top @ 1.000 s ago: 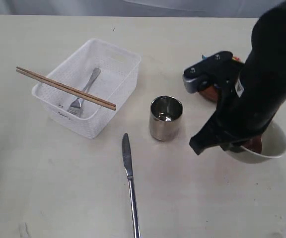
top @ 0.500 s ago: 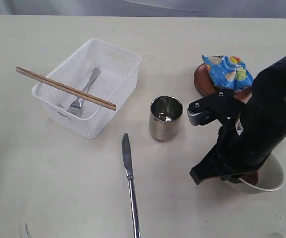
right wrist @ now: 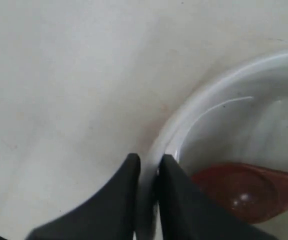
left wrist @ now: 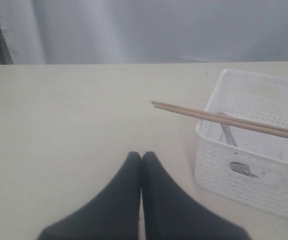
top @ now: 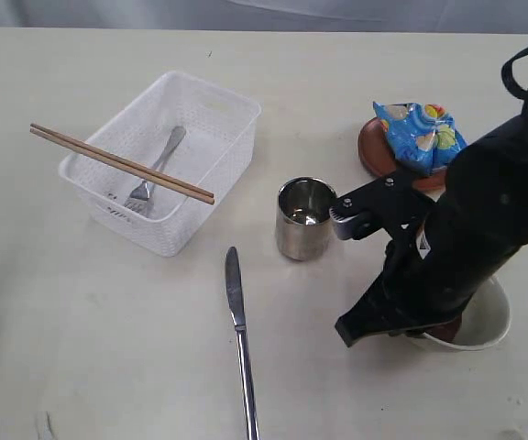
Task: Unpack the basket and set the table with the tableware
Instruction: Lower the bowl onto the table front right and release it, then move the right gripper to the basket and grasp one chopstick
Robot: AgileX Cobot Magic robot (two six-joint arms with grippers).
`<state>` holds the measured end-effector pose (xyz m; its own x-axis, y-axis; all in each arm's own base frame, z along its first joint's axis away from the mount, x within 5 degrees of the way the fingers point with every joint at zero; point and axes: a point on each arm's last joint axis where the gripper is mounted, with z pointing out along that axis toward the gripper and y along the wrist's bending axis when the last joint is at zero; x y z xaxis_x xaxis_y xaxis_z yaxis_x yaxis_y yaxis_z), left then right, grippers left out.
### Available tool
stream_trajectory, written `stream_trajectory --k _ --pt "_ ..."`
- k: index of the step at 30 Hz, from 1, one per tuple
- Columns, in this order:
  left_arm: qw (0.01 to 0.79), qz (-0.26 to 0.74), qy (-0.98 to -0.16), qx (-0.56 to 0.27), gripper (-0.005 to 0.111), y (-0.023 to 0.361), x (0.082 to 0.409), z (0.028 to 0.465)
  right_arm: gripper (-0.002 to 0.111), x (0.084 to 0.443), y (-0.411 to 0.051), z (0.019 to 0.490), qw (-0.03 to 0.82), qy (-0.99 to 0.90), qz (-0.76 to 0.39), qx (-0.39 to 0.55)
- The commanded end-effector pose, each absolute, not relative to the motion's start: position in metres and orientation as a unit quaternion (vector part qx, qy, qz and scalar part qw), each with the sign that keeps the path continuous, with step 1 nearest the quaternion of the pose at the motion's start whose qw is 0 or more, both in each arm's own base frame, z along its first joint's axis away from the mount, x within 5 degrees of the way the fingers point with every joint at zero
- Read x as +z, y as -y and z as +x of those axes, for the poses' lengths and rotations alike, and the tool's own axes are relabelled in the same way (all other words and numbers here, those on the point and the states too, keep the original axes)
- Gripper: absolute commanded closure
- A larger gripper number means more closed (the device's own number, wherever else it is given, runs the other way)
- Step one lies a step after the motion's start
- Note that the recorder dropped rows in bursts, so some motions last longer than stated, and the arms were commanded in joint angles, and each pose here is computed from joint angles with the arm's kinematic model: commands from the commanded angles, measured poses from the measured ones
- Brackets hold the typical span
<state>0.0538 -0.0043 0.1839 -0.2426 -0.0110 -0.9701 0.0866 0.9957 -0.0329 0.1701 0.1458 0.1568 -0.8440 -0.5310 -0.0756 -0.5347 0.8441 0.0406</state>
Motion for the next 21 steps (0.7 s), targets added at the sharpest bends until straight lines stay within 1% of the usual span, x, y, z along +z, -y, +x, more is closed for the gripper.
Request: stream_trajectory --k 1,3,4,7,10,15,21 --pt "0.617 0.028 -0.785 -0.04 0.107 0.005 0.184 0.054 0.069 0.151 -0.147 0.167 0.017 -0.96 -0.276 0.038" --pt "0.617 0.028 -0.785 -0.04 0.107 0.005 0.184 0.054 0.058 0.151 -0.146 0.166 0.014 -0.96 -0.276 0.037" --pt "0.617 0.028 -0.785 -0.04 0.107 0.005 0.184 0.054 0.057 0.151 -0.146 0.166 0.012 -0.961 -0.275 0.036" --pt "0.617 0.028 -0.785 -0.04 0.107 0.005 0.184 0.054 0.058 0.155 -0.148 0.167 0.007 -0.962 -0.271 0.039" --pt "0.617 0.028 -0.785 -0.04 0.107 0.005 0.184 0.054 0.058 0.168 -0.152 0.171 0.014 -0.961 -0.273 0.043" --pt "0.617 0.028 -0.785 -0.04 0.107 0.005 0.184 0.054 0.058 0.21 -0.16 0.179 0.052 -0.957 -0.278 0.063" --pt "0.617 0.028 -0.785 -0.04 0.107 0.005 0.184 0.054 0.058 0.276 -0.177 0.2 0.131 -0.945 -0.283 0.096"
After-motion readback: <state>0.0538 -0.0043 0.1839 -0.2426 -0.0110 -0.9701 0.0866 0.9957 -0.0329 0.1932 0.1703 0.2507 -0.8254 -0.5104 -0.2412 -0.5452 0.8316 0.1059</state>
